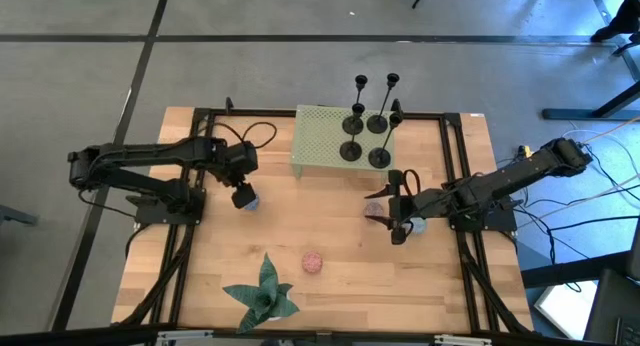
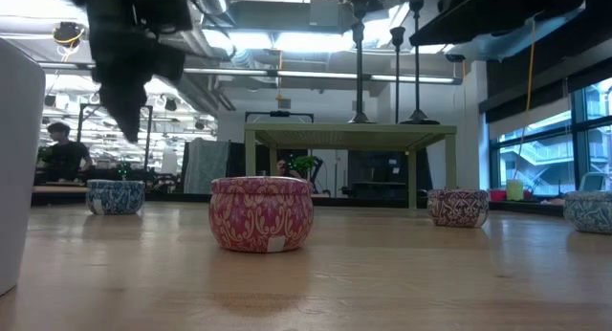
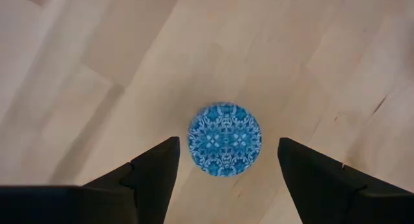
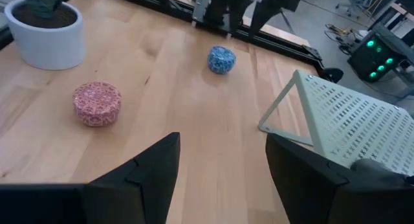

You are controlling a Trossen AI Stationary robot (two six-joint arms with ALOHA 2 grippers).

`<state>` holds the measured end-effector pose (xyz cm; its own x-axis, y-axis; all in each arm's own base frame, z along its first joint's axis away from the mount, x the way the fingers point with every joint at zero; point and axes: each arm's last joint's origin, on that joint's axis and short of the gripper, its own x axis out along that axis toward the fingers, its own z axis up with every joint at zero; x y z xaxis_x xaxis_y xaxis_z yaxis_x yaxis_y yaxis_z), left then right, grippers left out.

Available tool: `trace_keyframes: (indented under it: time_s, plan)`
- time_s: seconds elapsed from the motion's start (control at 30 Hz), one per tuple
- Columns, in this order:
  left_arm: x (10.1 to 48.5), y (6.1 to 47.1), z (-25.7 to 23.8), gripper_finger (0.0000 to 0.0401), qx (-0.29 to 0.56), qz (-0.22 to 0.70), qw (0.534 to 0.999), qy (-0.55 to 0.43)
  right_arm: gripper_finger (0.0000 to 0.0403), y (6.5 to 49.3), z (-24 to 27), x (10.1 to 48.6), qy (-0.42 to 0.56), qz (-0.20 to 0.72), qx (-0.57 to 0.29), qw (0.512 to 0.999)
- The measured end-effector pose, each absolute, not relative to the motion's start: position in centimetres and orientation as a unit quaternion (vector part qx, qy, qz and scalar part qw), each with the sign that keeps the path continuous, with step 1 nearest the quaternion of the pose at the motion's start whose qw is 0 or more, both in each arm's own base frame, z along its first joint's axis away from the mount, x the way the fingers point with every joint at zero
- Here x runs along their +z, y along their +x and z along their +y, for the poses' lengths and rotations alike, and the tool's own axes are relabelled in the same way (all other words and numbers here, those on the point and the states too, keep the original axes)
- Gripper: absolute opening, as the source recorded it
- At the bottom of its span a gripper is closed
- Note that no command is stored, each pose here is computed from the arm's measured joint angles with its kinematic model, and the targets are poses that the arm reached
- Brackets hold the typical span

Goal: Pick & Place candle stick holders
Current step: Put the blue scented candle on the shelf

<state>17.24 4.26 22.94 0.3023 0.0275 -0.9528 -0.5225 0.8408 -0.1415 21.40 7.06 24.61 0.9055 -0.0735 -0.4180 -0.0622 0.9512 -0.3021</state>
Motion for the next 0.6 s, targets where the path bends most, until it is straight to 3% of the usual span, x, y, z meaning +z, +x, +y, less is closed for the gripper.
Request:
trace_keyframes:
  time_s: [0.3, 0.6]
  plan:
    - [19.3, 17.5, 4.4, 0.0281, 0.188, 0.619, 0.730, -0.219, 0.0232, 21.4, 7.0, 24.6, -0.154, 0.219, 0.001, 0.963]
    - [17.1, 18.8, 4.5, 0.0290, 0.156, 0.642, 0.716, -0.225, 0.0232, 21.4, 7.0, 24.6, -0.154, 0.220, 0.002, 0.963]
